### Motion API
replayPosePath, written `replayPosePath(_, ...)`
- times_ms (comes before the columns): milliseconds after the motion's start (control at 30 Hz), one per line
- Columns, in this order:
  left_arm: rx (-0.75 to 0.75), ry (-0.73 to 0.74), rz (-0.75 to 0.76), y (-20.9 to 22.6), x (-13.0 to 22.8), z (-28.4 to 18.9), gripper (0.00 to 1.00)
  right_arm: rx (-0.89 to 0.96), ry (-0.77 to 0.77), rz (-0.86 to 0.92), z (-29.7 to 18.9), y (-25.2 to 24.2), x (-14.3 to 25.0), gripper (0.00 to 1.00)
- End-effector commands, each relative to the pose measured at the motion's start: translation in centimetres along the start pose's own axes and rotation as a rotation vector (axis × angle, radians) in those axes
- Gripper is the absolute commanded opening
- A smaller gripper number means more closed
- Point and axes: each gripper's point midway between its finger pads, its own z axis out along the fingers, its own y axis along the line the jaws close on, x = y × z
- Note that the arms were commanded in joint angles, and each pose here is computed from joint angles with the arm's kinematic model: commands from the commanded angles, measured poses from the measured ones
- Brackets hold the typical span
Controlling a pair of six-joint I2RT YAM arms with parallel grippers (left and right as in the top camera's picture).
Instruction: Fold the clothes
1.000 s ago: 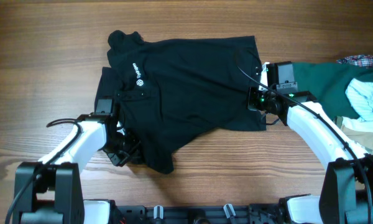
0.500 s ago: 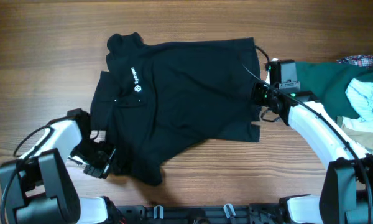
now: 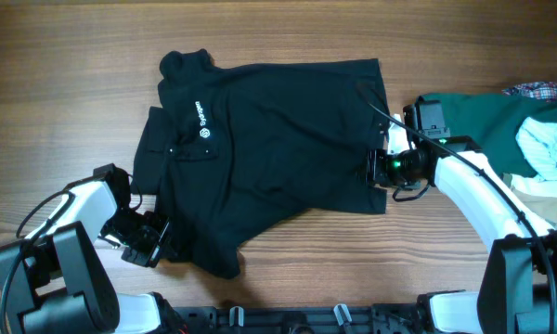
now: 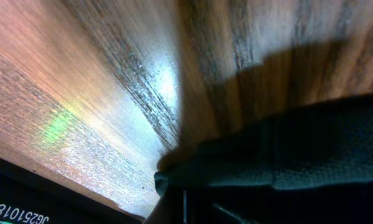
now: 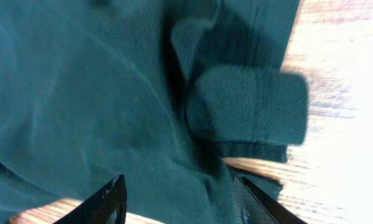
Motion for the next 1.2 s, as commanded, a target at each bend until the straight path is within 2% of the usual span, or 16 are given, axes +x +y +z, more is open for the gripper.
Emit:
replayPosePath(0, -0.042, -0.087, 0.009, 0.8, -1.8, 0.4, 0.04, -0.033, 0.006, -0.018, 1.0, 0.1, 1.0, 0.47)
replayPosePath(167, -0.042, -0.087, 0.013, 0.9, -1.8, 0.4, 0.04, -0.031, -0.019, -0.009, 2.4, -0.6, 1.5, 0.42)
replayPosePath(200, -0.043, -0.087, 0.013, 0.9, -1.8, 0.4, 0.04, -0.025, -0.026, 0.002, 2.6, -0.8, 1.6, 0.38)
replayPosePath(267, -0.044, -0.089, 0.013, 0.9, -1.8, 0.4, 0.04, -0.028, -0.04, -0.004, 2.8, -0.8, 1.5, 0.25)
replayPosePath(333, -0.045, -0.089, 0.018, 0.9, -1.9, 0.4, 0.04, -0.031, -0.06, -0.014, 2.6, -0.7, 0.9, 0.04)
replayPosePath(400, -0.046, -0.089, 0.036, 0.9, -1.9, 0.4, 0.04, -0.036, -0.076, -0.001, 1.5, -0.2, 0.0, 0.04)
replayPosePath(500, -0.049, -0.086, 0.034, 1.0, -1.8, 0.4, 0.04, -0.012, -0.134, -0.003, -2.6, 0.9, -2.3, 0.04)
replayPosePath(667, -0.041, -0.098, 0.036, 0.8, -2.1, 0.4, 0.04, 0.257, -0.372, 0.037, -10.7, -2.7, -7.9, 0.04)
replayPosePath(767, -0.04, -0.099, 0.036, 0.7, -2.1, 0.4, 0.04, 0.255, -0.397, 0.063, -10.7, -3.6, -8.7, 0.04)
replayPosePath(900, -0.04, -0.099, 0.036, 0.7, -2.1, 0.4, 0.04, 0.259, -0.355, 0.077, -8.2, -4.6, -8.9, 0.04)
replayPosePath(967, -0.039, -0.099, 0.036, 0.7, -2.1, 0.4, 0.04, 0.243, -0.307, 0.081, -6.5, -4.8, -8.7, 0.4)
replayPosePath(1000, -0.039, -0.099, 0.037, 0.7, -2.1, 0.4, 0.04, 0.233, -0.284, 0.084, -5.8, -4.8, -8.5, 0.65)
replayPosePath(1033, -0.039, -0.099, 0.037, 0.7, -2.1, 0.4, 0.04, 0.217, -0.26, 0.087, -5.3, -4.6, -8.2, 0.73)
replayPosePath(1167, -0.04, -0.099, 0.037, 0.7, -2.1, 0.4, 0.04, 0.16, -0.167, 0.087, -4.3, -3.8, -6.3, 0.73)
